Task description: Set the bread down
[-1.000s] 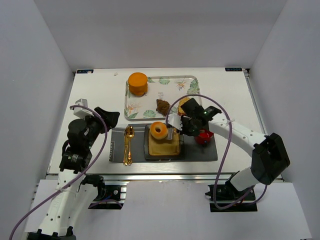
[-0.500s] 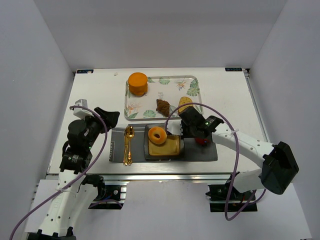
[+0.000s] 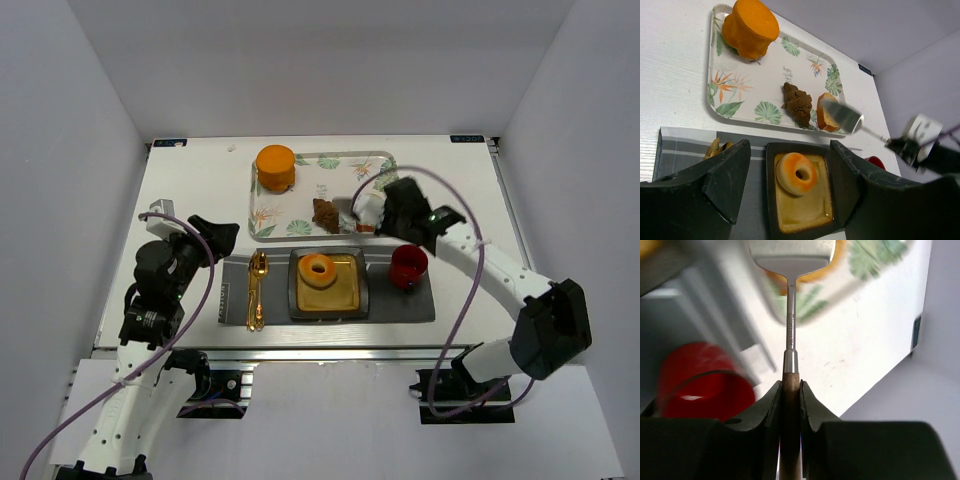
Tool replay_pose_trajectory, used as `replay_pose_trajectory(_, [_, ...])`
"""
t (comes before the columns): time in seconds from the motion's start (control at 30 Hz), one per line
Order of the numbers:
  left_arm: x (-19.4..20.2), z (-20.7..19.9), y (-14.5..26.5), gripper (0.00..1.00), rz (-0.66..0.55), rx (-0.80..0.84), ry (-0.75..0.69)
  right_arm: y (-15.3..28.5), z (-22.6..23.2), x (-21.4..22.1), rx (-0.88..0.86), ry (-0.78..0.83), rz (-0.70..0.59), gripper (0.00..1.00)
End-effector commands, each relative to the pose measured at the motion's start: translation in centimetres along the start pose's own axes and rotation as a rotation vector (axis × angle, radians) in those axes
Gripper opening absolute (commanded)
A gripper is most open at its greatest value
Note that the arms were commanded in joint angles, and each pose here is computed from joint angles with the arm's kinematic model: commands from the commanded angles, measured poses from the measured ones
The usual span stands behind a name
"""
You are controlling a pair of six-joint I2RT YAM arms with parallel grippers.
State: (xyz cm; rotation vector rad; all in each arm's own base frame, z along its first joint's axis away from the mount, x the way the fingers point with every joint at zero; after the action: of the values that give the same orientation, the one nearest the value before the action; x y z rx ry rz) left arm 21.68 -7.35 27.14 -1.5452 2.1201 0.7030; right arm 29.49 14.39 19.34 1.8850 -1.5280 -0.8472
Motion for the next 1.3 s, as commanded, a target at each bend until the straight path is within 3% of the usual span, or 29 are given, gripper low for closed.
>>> replay_pose_trajectory(0.0, [-0.4,-0.4,0.1,0.74,-0.018,0.019,-0.002,0.8,-6.3,2.6,0.147,-0.332,-0.025,0.00])
replay_pose_trajectory(0.17, [-0.4,-0.5,0.1,0.74,-0.019,0.025,-0.004,-0.8,-7.3,10.5,0.151,-0.789,0.034,0.00])
replay_pose_trajectory(0.37, [-0.3,-0.5,-0.1,0.74,-0.010,0.031,-0.006,-4.0,-2.8,18.4,0.079,-1.129,0.188,0.00])
replay_pose_trajectory(0.57, [-0.2,-0.5,-0.6,0.75,0.001,0.035,-0.007,-5.6,-1.1,21.5,0.085,-1.193,0.230,0.00])
replay_pose_trajectory(1.17, [-0.1,-0.6,-1.7,0.75,0.024,0.034,0.005,-8.5,1.6,21.9,-0.024,-1.218,0.213,0.00])
replay_pose_trajectory(1.23, [-0.1,-0.6,-1.8,0.75,0.025,0.037,0.005,-8.6,1.9,21.9,-0.037,-1.221,0.205,0.08])
replay_pose_trajectory(1.27, [-0.1,-0.6,-1.9,0.76,0.028,0.037,0.005,-8.7,2.2,21.8,-0.049,-1.214,0.200,0.19])
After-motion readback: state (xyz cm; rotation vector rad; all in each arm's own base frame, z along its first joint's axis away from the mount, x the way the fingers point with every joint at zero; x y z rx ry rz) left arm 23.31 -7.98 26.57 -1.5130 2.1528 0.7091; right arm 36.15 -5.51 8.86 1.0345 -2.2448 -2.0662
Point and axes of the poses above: each gripper's point midway between its finger pads, its own y axis back along the fingers, its own z axis along the line the jaws close on, x = y × z, the point moved 5 cm from there along y, back along the fingers, and after that the axes turned 14 degrees about y, right-handed, at the moved point
